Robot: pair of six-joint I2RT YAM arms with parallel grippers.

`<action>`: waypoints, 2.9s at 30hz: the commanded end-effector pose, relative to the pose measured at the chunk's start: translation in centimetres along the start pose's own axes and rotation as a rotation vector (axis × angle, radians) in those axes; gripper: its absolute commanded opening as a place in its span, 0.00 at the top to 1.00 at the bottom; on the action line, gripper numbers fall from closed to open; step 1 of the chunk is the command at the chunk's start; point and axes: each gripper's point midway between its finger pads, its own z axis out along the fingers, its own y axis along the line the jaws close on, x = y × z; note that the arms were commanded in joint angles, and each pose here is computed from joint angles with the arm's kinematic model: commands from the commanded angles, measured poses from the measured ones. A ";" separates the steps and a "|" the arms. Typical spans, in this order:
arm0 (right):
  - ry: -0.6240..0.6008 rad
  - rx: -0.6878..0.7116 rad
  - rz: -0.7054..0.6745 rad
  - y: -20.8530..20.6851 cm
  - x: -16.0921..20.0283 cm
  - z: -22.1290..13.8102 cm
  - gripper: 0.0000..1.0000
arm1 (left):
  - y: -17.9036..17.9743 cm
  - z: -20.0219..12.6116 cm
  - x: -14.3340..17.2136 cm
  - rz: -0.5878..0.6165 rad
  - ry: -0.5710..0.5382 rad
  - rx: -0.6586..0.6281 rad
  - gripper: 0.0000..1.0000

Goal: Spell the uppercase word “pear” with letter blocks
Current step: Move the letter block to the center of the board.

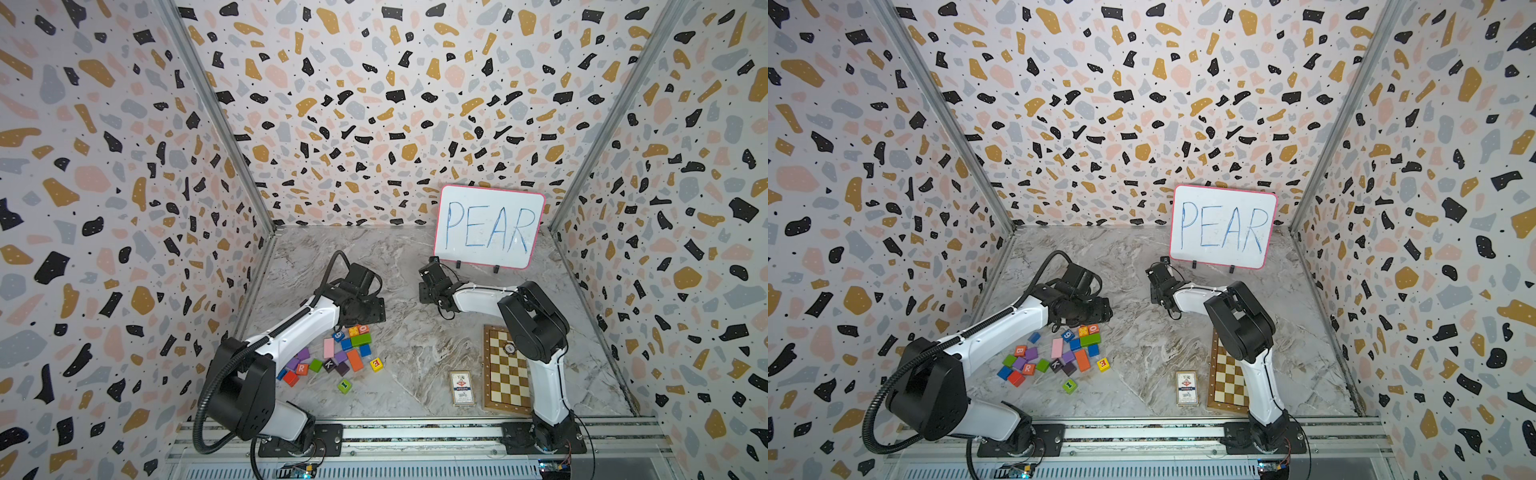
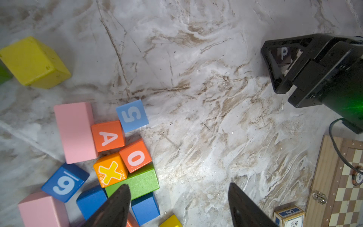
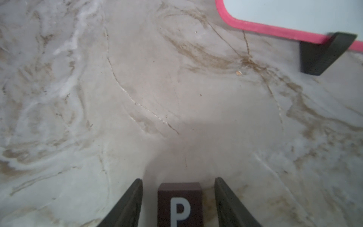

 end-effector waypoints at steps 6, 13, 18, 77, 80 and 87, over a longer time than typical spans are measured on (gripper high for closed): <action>0.020 -0.070 0.009 1.4 -1.1 -2.1 0.42 | 0.2 -0.2 -0.4 0.008 -0.018 -0.005 0.22; 0.035 -0.093 0.010 1.7 -0.8 -2.4 0.43 | 0.2 -0.2 -0.4 0.008 -0.021 -0.006 0.22; 0.030 -0.107 0.023 1.8 -0.8 -3.0 0.43 | 0.3 -0.2 -0.4 0.008 -0.020 -0.006 0.22; 0.122 -0.307 0.020 1.1 1.3 -2.7 0.49 | -1.7 -1.2 0.0 -0.008 0.000 0.104 0.14; 0.124 -0.309 0.020 1.1 1.3 -2.8 0.50 | -1.7 -1.2 -0.1 -0.008 -0.002 0.103 0.14; 0.121 -0.317 0.019 1.4 1.3 -2.9 0.51 | -1.7 -1.1 -0.1 -0.007 -0.002 0.101 0.14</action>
